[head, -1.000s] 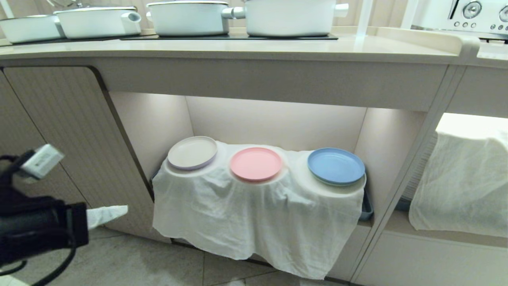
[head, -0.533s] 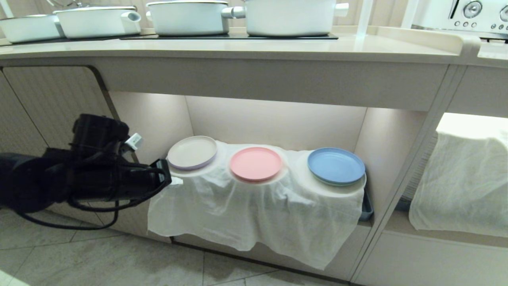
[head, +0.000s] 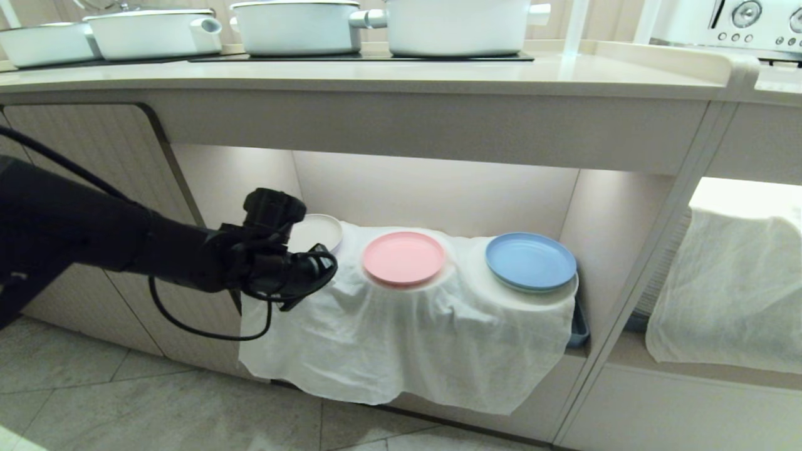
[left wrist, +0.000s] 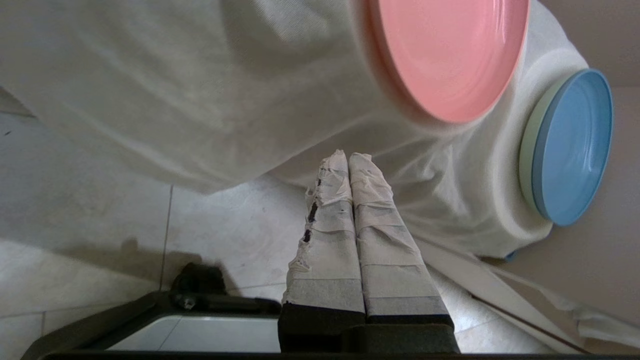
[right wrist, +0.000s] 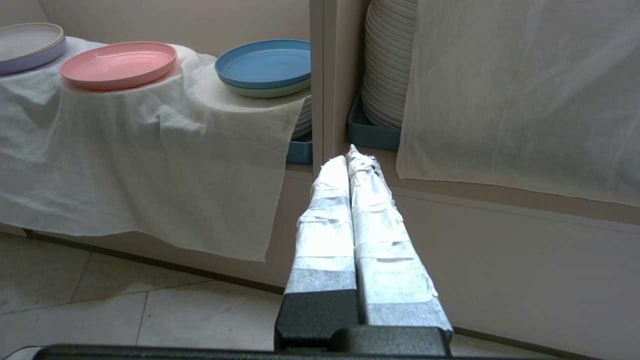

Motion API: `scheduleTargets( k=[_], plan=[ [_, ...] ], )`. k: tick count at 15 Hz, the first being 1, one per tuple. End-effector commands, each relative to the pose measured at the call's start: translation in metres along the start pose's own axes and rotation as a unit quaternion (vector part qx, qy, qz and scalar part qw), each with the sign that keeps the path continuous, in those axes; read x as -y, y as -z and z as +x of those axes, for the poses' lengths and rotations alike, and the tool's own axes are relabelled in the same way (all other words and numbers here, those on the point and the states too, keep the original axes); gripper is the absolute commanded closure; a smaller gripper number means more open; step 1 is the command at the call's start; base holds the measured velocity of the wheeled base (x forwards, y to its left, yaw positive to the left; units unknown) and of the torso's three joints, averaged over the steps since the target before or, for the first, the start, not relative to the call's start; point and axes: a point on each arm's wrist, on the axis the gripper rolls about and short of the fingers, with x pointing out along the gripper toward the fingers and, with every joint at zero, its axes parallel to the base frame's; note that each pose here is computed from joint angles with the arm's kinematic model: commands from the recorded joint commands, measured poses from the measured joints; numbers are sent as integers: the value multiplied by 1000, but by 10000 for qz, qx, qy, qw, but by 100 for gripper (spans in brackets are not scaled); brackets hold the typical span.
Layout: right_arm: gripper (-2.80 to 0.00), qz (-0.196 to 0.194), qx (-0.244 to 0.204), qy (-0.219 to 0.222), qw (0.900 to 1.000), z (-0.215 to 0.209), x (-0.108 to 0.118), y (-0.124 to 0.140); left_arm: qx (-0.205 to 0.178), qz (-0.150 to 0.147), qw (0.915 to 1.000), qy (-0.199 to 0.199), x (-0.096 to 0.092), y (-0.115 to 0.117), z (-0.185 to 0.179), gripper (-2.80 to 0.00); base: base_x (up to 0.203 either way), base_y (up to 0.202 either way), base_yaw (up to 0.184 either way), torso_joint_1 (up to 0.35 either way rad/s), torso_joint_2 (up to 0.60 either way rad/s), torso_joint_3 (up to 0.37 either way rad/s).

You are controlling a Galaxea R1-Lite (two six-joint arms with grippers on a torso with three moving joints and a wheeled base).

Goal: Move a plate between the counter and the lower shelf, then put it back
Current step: Pick up the plate in the cupboard

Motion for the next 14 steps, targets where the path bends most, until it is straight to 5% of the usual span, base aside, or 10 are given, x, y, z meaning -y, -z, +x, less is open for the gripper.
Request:
scheduleTargets(
  k=[1,2,3,14],
  plan=[
    [0,-3,0,-1,10000,0,0,0,-74,-33,9999,-111,1,0,28,0,0,0,0,0,0,0],
    [0,-3,0,-1,10000,0,0,0,-44,-37,9999,-132,3,-2,32,0,0,0,0,0,0,0],
    [0,-3,0,-1,10000,0,0,0,-15,-37,9999,-167,5,-4,36,-280,0,0,0,0,0,0],
    [0,-3,0,-1,10000,0,0,0,100,-89,9997,-191,27,-24,82,-280,0,0,0,0,0,0]
  ],
)
